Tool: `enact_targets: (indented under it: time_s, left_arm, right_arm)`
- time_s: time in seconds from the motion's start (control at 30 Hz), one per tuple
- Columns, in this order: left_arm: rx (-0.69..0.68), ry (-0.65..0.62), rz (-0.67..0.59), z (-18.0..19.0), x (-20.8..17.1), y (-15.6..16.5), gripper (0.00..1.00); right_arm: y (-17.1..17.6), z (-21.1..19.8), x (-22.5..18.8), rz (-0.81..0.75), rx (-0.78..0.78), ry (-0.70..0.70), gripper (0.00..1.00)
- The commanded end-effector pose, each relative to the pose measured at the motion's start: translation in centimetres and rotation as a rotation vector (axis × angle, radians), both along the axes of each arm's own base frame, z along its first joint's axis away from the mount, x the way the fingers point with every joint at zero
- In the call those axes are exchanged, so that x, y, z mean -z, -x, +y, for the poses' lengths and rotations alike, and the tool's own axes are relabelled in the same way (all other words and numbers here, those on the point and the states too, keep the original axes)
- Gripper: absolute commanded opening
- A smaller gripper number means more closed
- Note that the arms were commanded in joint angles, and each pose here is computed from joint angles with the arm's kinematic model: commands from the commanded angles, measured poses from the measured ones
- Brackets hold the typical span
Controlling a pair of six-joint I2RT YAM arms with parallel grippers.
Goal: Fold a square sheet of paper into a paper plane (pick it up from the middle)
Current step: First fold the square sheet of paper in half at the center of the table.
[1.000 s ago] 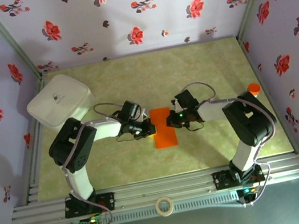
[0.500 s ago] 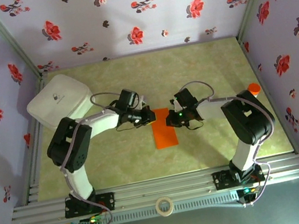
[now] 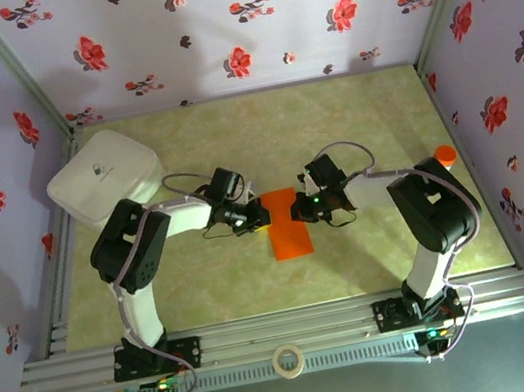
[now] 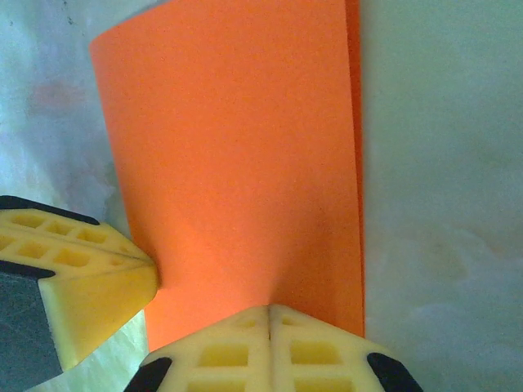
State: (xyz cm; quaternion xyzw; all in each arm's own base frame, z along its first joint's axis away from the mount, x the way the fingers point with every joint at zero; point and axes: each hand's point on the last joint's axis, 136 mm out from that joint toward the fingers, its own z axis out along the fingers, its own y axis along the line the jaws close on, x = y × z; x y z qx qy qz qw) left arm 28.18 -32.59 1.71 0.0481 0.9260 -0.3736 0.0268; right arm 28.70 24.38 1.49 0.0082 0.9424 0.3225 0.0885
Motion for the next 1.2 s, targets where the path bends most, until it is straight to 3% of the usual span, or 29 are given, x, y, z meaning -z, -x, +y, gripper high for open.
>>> enact_targets:
  time_s: [0.0,0.17,0.33,0.87,1.17]
  left_arm:
    - [-0.006,-0.078,0.008,1.8,0.2,0.8,0.06]
    - [0.005,0.013,-0.032,0.2,-3.5,0.6,0.05]
    - [0.029,0.082,0.011,-1.2,-3.4,1.6,0.03]
    - [0.039,-0.069,0.070,0.6,2.2,3.3,0.03]
    - [0.012,0.046,-0.016,-0.8,-3.5,-0.1,0.05]
  right_arm:
    - [3.4,-3.6,4.6,0.159,0.027,0.190,0.00]
    - [3.3,-3.7,4.5,0.159,0.036,0.194,0.00]
    - [3.2,-3.8,4.3,0.160,0.043,0.201,0.00]
    - [3.4,-4.3,4.5,0.163,0.053,0.219,0.00]
    - [3.3,-4.2,4.5,0.162,0.050,0.214,0.00]
